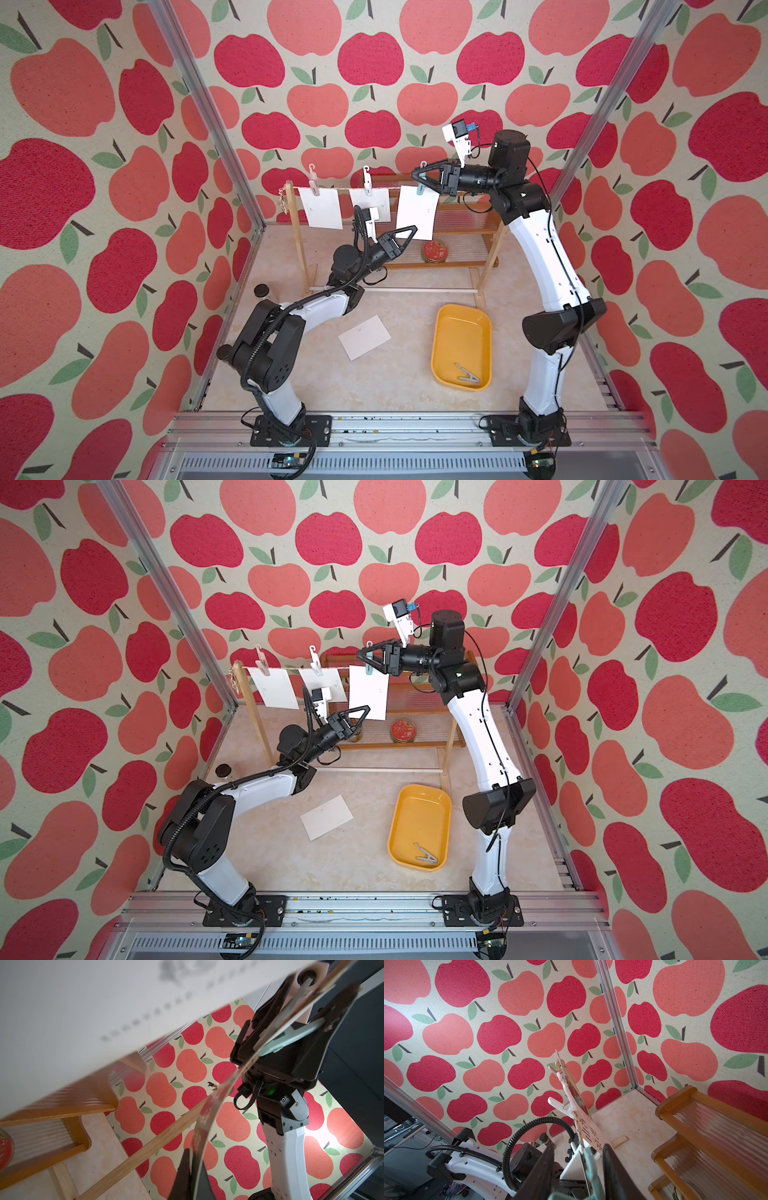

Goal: Remove the postcards from the strings
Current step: Remove the clamp from the clothesline, then place the postcard on the postcard.

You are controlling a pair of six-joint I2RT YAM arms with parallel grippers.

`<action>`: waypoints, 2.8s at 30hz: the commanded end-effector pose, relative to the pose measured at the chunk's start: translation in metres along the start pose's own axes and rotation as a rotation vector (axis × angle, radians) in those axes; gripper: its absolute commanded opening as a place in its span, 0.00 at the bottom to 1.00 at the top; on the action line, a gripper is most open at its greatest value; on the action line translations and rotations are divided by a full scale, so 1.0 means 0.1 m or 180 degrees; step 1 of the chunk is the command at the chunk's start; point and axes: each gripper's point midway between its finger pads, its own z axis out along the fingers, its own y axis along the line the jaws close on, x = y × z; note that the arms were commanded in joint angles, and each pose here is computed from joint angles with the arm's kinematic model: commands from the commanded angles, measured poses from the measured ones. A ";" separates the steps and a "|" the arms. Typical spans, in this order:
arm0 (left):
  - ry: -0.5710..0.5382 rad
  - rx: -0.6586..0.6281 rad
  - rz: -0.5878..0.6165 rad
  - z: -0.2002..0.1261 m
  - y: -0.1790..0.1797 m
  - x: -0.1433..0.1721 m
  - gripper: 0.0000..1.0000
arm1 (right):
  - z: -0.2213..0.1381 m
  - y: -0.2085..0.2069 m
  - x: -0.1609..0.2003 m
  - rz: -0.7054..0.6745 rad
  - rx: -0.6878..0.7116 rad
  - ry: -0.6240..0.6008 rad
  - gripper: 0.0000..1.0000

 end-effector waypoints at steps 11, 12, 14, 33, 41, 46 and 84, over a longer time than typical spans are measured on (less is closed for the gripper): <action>-0.0032 0.0162 0.0052 0.02 -0.15 -0.08 0.00 | 0.05 0.08 -0.03 -0.0109 -0.0003 -0.0028 0.33; -0.0032 0.0155 0.0049 0.02 -0.15 -0.08 0.00 | 0.05 0.08 -0.03 -0.0115 0.0002 -0.0031 0.33; -0.0027 0.0144 0.0047 0.01 -0.14 -0.07 0.00 | 0.03 0.10 -0.05 -0.0139 0.0025 -0.0044 0.33; 0.0127 -0.0095 0.0047 -0.13 0.01 0.17 0.00 | -0.21 0.21 -0.29 -0.0312 0.0249 -0.0241 0.32; 0.0365 -0.0297 0.0125 -0.24 0.09 0.36 0.00 | -0.33 0.23 -0.40 -0.0374 0.0355 -0.0358 0.31; 0.0591 -0.0509 0.0208 -0.36 0.15 0.51 0.00 | -0.41 0.24 -0.44 -0.0400 0.0408 -0.0407 0.31; 0.1947 -0.2281 -0.0643 -2.15 1.03 1.57 0.00 | -0.79 0.91 0.64 -0.0085 0.0391 -0.0164 0.31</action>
